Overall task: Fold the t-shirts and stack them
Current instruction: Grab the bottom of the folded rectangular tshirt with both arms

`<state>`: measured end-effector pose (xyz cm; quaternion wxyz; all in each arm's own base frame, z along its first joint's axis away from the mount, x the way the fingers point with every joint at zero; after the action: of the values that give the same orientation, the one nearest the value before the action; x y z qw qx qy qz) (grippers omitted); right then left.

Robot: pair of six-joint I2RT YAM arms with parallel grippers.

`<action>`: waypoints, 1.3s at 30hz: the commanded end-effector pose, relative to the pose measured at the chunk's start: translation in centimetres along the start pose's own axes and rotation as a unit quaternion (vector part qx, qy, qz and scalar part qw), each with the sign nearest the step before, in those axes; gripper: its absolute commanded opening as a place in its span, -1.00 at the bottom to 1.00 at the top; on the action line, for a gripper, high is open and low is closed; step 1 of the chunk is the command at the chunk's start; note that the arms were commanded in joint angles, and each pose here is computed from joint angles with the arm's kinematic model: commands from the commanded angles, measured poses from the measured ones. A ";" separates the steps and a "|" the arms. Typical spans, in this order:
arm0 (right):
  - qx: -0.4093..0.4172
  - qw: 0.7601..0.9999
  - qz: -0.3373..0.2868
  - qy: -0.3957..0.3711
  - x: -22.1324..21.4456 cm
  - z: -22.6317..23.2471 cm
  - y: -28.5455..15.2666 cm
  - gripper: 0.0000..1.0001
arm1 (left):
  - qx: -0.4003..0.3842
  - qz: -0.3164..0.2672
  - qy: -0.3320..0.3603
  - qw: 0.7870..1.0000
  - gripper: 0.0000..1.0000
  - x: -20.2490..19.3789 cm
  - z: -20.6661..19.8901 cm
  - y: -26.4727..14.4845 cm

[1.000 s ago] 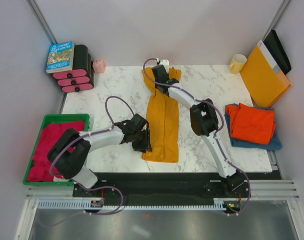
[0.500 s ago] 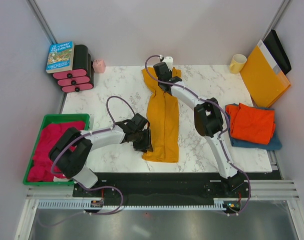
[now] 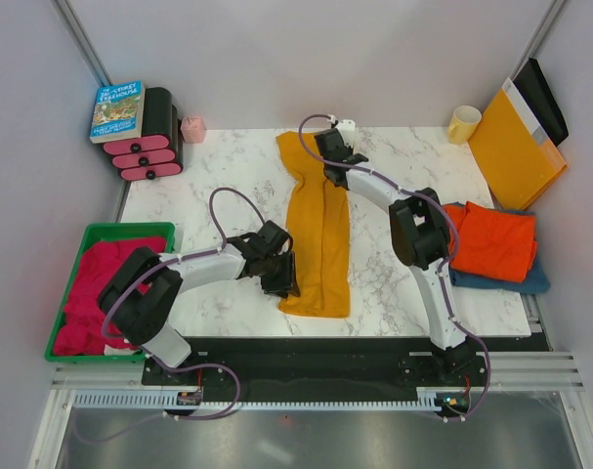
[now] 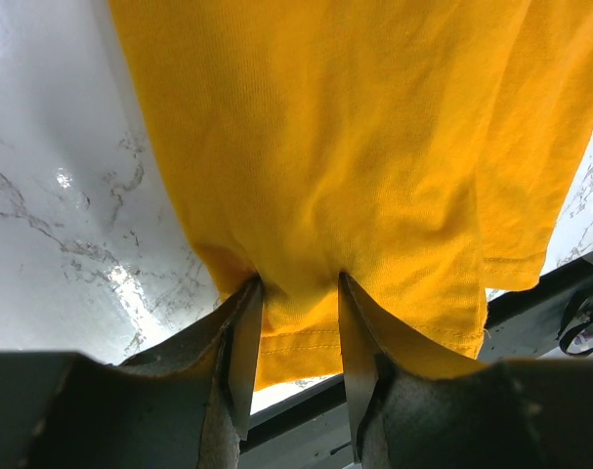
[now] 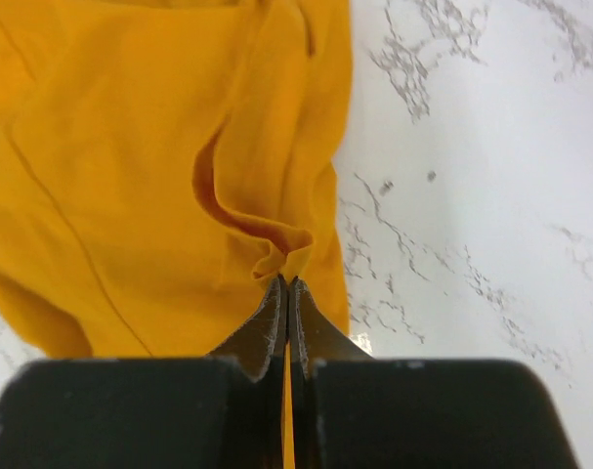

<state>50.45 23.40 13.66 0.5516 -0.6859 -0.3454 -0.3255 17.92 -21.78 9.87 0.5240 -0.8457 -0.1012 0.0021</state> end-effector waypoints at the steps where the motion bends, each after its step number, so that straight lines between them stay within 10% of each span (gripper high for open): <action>1: -0.007 0.999 -0.007 0.038 1.4 -1.7 -2.0 -1.00 | 0.028 0.004 -0.005 1.000 -0.10 -0.2 0.7 0.9; 6: -0.009 0.999 0.010 0.038 0.5 -2.0 -2.4 -0.98 | 0.028 0.005 -0.006 1.000 -0.10 -0.1 0.7 1.0; 13: 0.015 0.994 -0.073 0.083 3.9 -1.9 -3.8 0.03 | 0.018 -0.001 0.000 1.000 -0.10 -0.1 0.4 0.6; 18: 0.046 0.990 -0.102 0.082 7.0 -0.9 -3.7 0.27 | 0.013 -0.007 0.006 1.000 -0.10 -0.2 0.1 0.4; 20: 0.052 0.992 -0.090 0.075 6.4 -0.3 -2.6 0.23 | 0.012 -0.004 0.005 1.000 -0.10 -0.2 0.1 0.4; 26: 0.094 0.986 -0.068 0.117 5.6 1.1 1.2 -0.95 | 0.000 0.007 0.013 1.000 -0.10 -0.2 -0.3 0.3; 39: 0.032 0.981 -0.005 0.191 1.6 -1.4 4.1 -0.99 | 0.009 0.021 0.025 0.999 -0.10 -0.1 -0.3 0.8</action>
<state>55.27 22.50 10.65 0.6245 -0.6109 -0.2737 -0.4025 17.94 -22.07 9.91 0.5221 -0.8476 -0.0947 0.0004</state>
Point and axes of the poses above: each gripper's point midway between its finger pads, its own y axis out along the fingers, its own z axis along the line the jaws close on, x = y × z, the point moved 9 cm from there along -y, back along the fingers, and after that the axes turned 11 degrees about -y, right-handed, at the moved point
